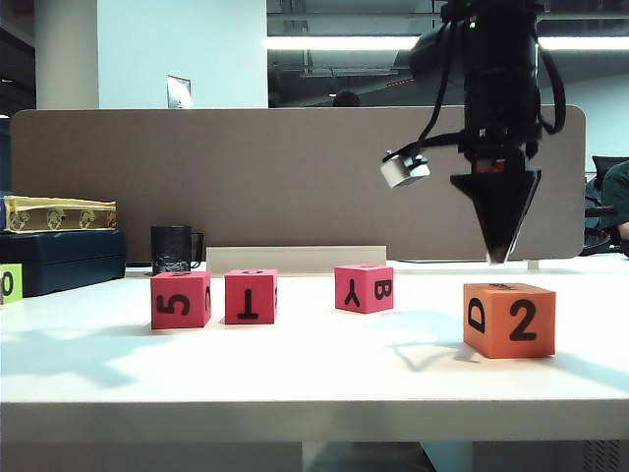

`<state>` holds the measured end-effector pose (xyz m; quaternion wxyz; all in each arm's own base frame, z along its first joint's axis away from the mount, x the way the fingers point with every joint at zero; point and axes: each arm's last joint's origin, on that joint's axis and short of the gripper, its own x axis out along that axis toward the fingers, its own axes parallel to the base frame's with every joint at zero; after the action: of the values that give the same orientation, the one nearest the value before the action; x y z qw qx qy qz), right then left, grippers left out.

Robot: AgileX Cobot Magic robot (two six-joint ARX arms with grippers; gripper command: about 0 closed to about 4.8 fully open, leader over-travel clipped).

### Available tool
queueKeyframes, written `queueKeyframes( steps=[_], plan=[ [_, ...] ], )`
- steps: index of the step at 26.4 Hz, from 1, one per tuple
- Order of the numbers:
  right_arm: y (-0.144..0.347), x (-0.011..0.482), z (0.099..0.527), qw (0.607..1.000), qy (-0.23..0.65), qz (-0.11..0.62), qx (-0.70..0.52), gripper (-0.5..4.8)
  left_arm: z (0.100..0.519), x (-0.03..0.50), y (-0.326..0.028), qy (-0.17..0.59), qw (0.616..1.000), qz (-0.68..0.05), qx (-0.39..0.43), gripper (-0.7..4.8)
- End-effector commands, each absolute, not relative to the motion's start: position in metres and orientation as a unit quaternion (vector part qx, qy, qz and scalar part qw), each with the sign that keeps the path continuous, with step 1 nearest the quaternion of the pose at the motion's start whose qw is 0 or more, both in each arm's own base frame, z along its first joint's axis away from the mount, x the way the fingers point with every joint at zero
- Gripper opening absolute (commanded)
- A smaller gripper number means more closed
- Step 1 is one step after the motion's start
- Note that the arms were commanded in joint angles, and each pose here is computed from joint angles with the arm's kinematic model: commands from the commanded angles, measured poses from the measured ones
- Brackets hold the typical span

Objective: Select the appropriate blocks from the scattered letter blocks on the table and arrange them in a row to spell out "2024".

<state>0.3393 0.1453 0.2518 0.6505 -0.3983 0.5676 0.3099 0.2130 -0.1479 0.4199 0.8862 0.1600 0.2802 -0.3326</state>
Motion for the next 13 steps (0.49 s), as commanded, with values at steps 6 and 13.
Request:
queueKeyframes(
  steps=[6,13],
  plan=[
    [0.140,0.325,0.277,0.651,0.640,0.259,-0.313,-0.08,0.424,0.212,-0.148,0.267,0.889,-0.334,0.161,-0.06],
    [0.143,0.319,0.283,0.676,0.657,0.259,-0.210,-0.08,0.423,0.212,-0.148,0.269,0.888,-0.337,0.160,-0.06]
  ],
)
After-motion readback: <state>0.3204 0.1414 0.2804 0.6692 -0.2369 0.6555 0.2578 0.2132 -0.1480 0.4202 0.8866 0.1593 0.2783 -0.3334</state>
